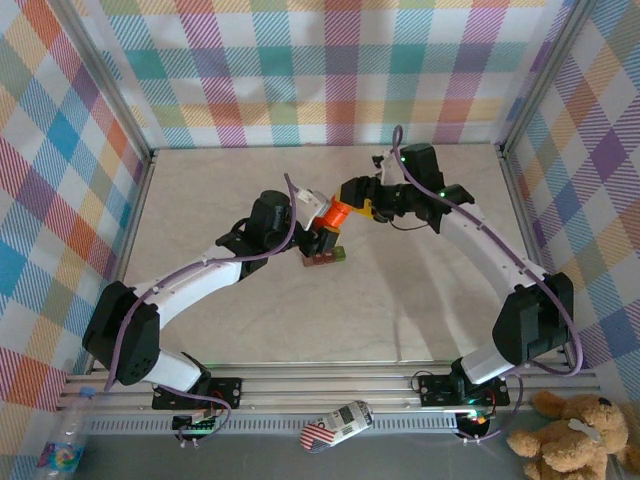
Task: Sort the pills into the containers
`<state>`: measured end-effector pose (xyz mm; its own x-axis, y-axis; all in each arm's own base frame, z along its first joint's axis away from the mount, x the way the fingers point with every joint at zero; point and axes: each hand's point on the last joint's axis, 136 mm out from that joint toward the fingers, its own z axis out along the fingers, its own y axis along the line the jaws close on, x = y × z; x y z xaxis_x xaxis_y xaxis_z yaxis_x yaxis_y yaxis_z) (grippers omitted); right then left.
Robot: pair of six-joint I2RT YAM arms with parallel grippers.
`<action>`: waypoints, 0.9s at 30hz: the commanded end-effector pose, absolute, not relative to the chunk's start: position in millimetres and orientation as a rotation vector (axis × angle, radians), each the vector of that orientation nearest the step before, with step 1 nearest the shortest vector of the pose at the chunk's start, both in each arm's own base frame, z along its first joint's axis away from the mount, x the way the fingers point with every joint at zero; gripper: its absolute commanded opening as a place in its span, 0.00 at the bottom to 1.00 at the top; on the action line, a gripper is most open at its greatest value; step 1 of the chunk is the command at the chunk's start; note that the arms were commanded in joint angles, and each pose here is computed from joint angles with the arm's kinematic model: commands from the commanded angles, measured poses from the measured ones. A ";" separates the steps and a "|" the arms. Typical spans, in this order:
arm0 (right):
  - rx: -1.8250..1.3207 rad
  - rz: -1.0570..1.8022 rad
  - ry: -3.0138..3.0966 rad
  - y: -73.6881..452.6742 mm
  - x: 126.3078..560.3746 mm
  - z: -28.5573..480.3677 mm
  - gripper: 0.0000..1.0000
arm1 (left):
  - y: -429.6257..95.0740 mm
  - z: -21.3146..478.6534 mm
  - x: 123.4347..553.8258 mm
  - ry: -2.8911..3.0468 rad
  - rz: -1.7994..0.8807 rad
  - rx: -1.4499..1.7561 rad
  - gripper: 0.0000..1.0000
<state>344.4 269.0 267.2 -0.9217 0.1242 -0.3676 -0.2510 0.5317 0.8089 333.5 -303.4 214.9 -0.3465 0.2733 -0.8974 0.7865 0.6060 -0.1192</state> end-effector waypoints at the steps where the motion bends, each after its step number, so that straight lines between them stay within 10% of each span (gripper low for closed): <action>1: -0.135 1.378 2.354 277.4 348.1 276.6 0.72 | -307.3 235.5 337.4 1.846 -0.716 0.845 0.00; 17: -0.451 1.422 2.219 290.1 339.1 279.2 0.33 | -307.3 240.8 334.8 1.840 -0.754 0.837 0.00; 23: -0.753 1.413 1.984 280.9 321.3 288.0 0.36 | -308.1 252.0 327.7 1.821 -0.888 0.827 0.00; 27: -0.587 1.448 2.019 269.9 334.9 297.6 0.57 | -306.8 251.9 328.3 1.827 -0.890 0.820 0.00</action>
